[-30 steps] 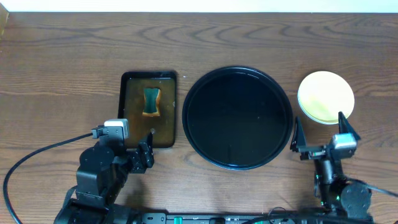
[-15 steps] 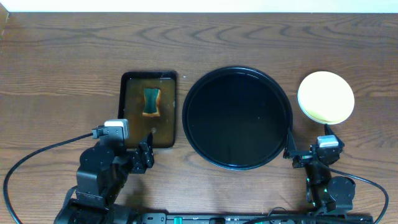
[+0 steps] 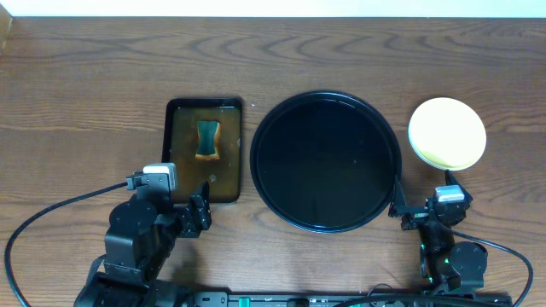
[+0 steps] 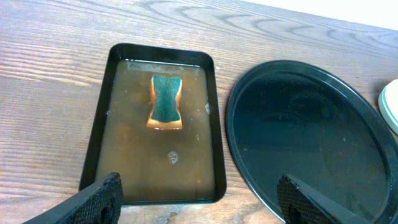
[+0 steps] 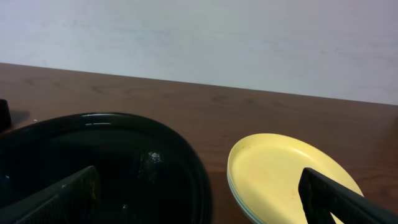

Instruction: Clean dirty plates on tray and stack at the side

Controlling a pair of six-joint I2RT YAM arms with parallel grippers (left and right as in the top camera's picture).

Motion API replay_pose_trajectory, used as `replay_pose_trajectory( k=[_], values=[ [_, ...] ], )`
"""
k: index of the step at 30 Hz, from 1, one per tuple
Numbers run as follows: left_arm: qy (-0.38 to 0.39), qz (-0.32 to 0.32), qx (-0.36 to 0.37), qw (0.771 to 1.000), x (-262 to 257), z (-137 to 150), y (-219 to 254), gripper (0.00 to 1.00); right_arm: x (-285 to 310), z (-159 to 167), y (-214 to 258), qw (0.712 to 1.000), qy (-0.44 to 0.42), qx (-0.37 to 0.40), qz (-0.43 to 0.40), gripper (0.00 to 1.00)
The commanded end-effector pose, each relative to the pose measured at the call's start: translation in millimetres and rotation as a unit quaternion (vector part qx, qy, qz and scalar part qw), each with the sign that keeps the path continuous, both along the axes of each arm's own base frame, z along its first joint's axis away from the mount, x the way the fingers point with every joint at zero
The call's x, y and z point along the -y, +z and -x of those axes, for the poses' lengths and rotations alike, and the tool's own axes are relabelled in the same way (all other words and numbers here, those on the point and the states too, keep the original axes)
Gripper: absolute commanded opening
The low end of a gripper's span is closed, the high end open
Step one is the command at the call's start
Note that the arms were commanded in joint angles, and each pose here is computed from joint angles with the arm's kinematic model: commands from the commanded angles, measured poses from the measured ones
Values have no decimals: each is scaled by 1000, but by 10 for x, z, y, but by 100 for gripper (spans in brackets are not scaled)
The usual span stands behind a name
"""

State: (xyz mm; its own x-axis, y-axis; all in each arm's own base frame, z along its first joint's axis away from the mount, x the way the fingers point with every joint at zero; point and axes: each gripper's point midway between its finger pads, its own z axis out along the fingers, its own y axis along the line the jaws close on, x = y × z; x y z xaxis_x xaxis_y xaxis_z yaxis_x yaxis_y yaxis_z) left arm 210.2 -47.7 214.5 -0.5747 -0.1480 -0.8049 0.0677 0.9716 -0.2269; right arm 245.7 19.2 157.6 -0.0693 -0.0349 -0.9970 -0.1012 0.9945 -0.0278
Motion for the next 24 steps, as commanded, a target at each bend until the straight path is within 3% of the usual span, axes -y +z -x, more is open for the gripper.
replay_pose_trajectory(
  k=[1, 10, 16, 24],
  values=[
    [-4, -4, 0, 1000, 2, -3, -12, 80, 47, -1, -7, 1000, -11, -1, -3, 99],
    [1, -27, -13, 1000, -60, 35, -90, 80, 47, -1, -7, 1000, -11, -1, -3, 99],
    [44, -28, -10, 999, -230, 7, -179, 80, 47, -1, -7, 1000, -11, -1, -3, 99],
    [110, 3, 114, 987, -471, -121, -281, 80, 47, -1, -7, 1000, -11, -1, -3, 99]
  ],
)
